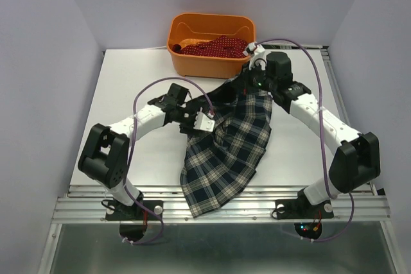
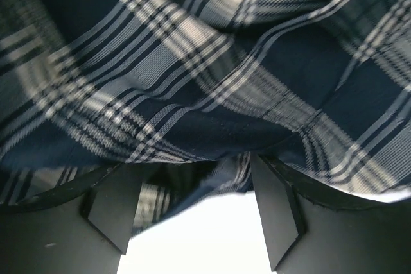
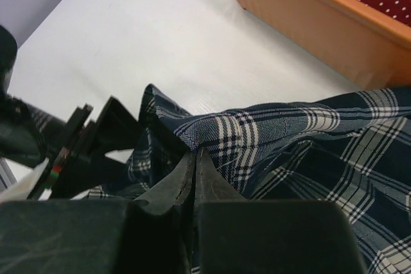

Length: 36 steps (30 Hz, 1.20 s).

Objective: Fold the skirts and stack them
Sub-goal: Flatten the skirt out

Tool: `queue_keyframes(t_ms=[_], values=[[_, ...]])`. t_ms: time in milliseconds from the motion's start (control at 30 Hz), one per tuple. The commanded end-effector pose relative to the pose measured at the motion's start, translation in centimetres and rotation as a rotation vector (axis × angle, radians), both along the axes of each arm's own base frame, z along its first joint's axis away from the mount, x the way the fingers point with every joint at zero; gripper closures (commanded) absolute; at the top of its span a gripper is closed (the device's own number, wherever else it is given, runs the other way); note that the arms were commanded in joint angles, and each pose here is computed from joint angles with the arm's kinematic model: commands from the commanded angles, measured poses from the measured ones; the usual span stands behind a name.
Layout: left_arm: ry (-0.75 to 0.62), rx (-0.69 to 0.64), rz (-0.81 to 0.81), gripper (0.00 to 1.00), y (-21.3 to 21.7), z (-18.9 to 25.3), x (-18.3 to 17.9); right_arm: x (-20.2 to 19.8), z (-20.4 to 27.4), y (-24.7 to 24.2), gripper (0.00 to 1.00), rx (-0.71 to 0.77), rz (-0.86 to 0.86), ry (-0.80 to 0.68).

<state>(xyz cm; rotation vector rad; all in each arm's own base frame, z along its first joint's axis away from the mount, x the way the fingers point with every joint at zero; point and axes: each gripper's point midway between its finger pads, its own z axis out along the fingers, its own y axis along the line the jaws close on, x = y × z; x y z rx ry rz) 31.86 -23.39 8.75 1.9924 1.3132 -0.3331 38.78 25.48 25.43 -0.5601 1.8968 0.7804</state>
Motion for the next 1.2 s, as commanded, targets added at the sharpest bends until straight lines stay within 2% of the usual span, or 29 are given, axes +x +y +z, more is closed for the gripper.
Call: queue_keyframes(t_ms=[0,167,233,267,367,400,500,567,667,700,733,833,900,1033,1067,1167], values=[[0.048,0.067,-0.106,0.26,-1.2,-1.8,-2.4,1.8,4.1,-0.5,0.99,0.048,-0.025,-0.085],[0.118,0.078,-0.091,0.23,-1.6,-2.8,-2.7,3.1,5.6,-2.1,0.99,0.073,-0.062,-0.102],[0.060,0.049,-0.090,0.23,-2.6,-1.5,-2.7,3.1,5.5,-2.0,0.99,0.075,-0.061,-0.096],[0.022,0.056,-0.115,0.24,-3.5,-1.0,-3.9,3.1,5.3,-2.0,0.99,0.076,-0.057,-0.090],[-0.046,0.051,-0.145,0.39,-5.7,0.4,-5.7,3.0,4.3,-1.8,0.99,0.078,-0.050,-0.058],[-0.058,0.042,-0.175,0.44,-7.1,1.2,-7.3,3.0,3.9,-1.7,0.99,0.079,-0.049,-0.048],[-0.075,0.016,-0.228,0.51,-9.8,2.9,-10.2,3.0,3.3,-1.6,0.99,0.080,-0.045,-0.029],[-0.080,0.012,-0.242,0.59,-11.1,3.6,-11.0,3.0,3.0,-1.5,0.99,0.081,-0.043,-0.021],[-0.092,0.085,-0.288,0.77,-12.3,1.7,-12.3,3.0,2.5,-1.6,0.99,0.075,-0.045,-0.010],[-0.109,0.109,-0.317,0.87,-12.9,1.1,-13.1,2.9,2.7,-1.6,0.99,0.074,-0.047,-0.017],[-0.116,0.132,-0.325,0.89,-13.1,0.4,-13.3,2.9,2.6,-1.7,0.99,0.071,-0.049,-0.019],[-0.110,0.217,-0.270,0.89,-13.9,-2.1,-12.5,2.8,2.4,-2.3,0.99,0.057,-0.058,-0.027],[-0.104,0.191,-0.210,0.80,-14.4,-1.3,-11.8,2.7,2.5,-2.4,0.99,0.055,-0.056,-0.032],[-0.059,0.033,-0.144,0.66,-14.0,4.3,-11.2,2.5,2.3,-3.4,0.99,0.049,-0.069,-0.035],[-0.057,-0.045,-0.153,0.63,-13.7,7.2,-11.8,2.2,2.1,-3.5,0.99,0.047,-0.066,-0.034],[-0.031,-0.075,-0.144,0.47,-12.0,10.1,-12.3,2.0,1.4,-3.9,0.99,0.042,-0.067,-0.020]])
